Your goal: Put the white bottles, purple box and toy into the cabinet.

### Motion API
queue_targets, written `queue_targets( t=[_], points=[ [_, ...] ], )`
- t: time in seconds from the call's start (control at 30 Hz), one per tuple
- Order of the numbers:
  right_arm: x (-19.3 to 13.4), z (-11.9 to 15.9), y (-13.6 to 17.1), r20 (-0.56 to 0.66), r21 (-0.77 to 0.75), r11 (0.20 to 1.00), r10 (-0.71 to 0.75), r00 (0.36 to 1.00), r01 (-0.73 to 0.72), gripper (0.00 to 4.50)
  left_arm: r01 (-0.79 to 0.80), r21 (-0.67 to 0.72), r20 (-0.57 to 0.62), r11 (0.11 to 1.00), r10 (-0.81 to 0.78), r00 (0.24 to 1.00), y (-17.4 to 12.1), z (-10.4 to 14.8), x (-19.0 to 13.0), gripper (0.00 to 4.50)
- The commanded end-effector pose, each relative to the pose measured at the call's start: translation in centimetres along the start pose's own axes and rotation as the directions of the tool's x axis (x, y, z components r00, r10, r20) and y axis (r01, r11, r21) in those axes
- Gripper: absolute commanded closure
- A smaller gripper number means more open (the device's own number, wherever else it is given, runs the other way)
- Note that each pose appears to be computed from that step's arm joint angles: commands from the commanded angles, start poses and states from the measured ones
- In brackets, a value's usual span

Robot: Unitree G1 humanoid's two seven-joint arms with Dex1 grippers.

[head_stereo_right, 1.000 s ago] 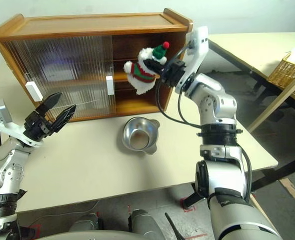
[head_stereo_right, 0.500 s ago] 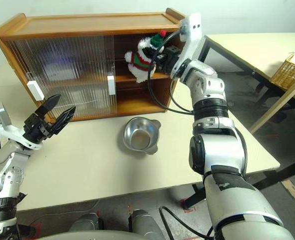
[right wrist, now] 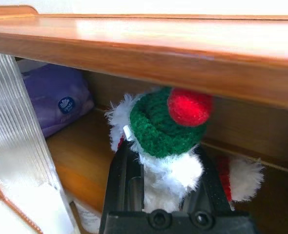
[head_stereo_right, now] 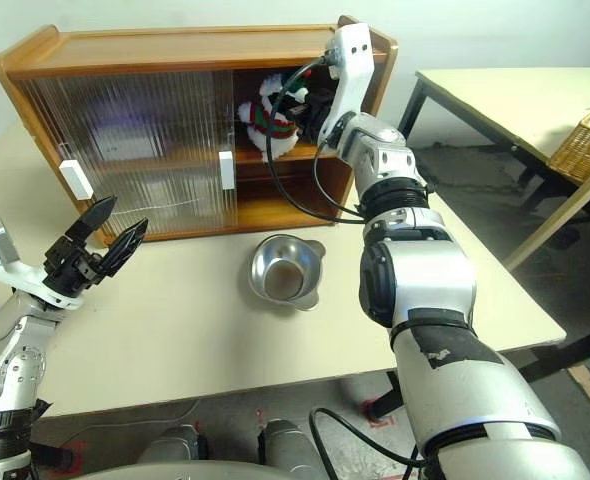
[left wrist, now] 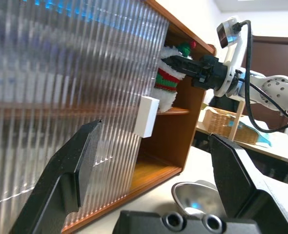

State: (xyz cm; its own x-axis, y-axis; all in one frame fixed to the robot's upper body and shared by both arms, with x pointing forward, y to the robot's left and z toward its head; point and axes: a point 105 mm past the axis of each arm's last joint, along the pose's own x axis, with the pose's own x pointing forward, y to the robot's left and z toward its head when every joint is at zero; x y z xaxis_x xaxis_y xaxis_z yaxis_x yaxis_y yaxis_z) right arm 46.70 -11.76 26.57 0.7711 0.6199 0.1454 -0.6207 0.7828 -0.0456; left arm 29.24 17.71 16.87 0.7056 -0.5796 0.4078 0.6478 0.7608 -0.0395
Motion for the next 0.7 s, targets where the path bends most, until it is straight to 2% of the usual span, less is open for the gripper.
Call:
queue_targets(
  t=[0.03, 0.13, 0.27, 0.33, 0.7],
  points=[
    [0.25, -0.54, -0.05, -0.028, -0.036, 0.999, -0.028, 0.999, 0.027, 3.11, 0.002, 0.026, 0.001, 1.0, -0.002, 1.0, -0.16, 0.39, -0.09, 0.0],
    [0.2, -0.58, -0.15, -0.025, -0.031, 0.999, -0.034, 0.999, 0.033, 2.21, 0.002, 0.027, 0.001, 1.0, -0.002, 1.0, -0.09, 0.47, -0.12, 0.0],
    [0.14, -0.43, -0.18, -0.019, -0.026, 0.999, -0.028, 0.999, 0.027, 0.66, 0.006, 0.028, -0.001, 1.0, -0.006, 1.0, -0.02, 0.5, 0.0, 0.0],
    [0.11, -0.29, -0.18, -0.015, -0.025, 0.999, -0.024, 1.0, 0.024, 0.03, 0.011, 0.027, -0.002, 1.0, -0.011, 1.0, -0.02, 0.47, 0.1, 0.0],
    [-0.37, 0.31, -0.54, 0.005, -0.037, 0.999, -0.016, 1.0, 0.016, 0.03, 0.028, 0.013, 0.0, 1.0, -0.028, 1.0, -0.15, 0.26, 0.54, 0.0]
  ],
)
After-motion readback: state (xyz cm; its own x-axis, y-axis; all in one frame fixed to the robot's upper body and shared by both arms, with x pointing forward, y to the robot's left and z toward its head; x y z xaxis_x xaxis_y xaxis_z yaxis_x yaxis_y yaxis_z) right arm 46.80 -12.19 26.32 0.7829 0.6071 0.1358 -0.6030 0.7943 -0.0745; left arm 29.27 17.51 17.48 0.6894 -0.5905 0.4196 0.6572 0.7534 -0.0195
